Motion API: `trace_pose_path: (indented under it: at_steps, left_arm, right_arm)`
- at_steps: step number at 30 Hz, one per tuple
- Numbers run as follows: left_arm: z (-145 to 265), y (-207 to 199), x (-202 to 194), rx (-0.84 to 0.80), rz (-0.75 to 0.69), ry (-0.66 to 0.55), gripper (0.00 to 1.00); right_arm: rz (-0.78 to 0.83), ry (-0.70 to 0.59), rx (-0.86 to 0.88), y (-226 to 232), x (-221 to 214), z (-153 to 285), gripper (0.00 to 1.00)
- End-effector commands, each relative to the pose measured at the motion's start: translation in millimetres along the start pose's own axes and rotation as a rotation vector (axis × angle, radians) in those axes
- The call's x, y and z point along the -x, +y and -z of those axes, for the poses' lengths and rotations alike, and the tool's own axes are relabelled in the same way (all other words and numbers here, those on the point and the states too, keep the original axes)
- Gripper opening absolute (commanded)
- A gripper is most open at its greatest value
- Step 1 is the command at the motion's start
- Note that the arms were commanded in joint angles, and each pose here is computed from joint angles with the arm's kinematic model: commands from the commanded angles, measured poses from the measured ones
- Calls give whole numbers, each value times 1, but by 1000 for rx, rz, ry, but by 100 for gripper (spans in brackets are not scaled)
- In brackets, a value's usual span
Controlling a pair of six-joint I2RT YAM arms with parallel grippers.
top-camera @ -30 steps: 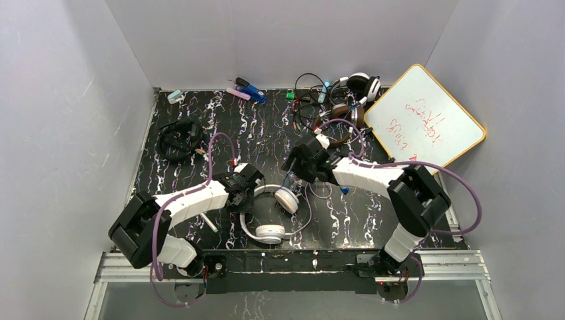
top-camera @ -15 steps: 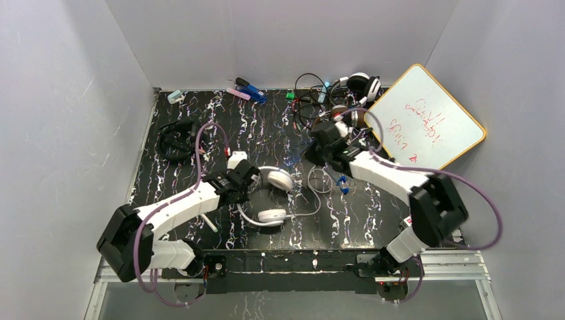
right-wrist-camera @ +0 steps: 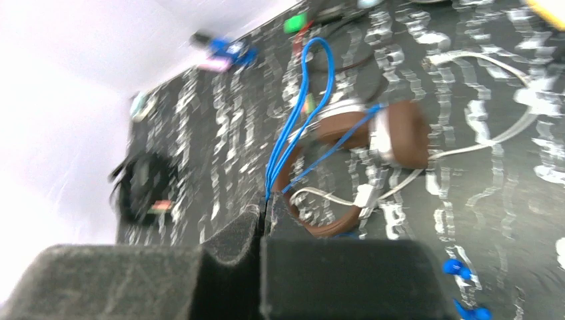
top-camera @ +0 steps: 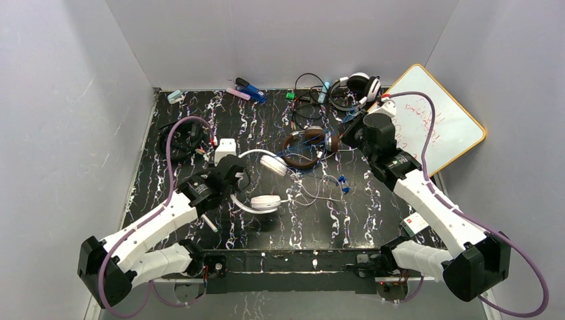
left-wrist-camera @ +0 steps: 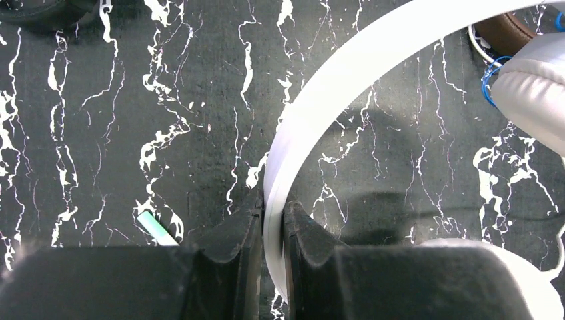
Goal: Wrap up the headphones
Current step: Pick up the headphones from the center of the board.
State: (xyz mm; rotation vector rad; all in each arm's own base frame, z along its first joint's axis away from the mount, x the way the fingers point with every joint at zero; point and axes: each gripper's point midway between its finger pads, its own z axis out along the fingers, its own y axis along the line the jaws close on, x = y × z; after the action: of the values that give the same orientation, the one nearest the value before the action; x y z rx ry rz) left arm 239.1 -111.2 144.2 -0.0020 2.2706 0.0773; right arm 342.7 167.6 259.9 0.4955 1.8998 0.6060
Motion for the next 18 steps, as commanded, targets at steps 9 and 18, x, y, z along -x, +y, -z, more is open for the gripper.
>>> trace_pose_path:
  at_steps: [9,18]
  left_arm:
    - [-8,-61,28,-178,78,27,0]
    - [-8,-119,44,-314,166,52,0]
  right_arm:
    - [270,267,731,155,-88,69,1]
    - [276,316,776,185,-124,76,1]
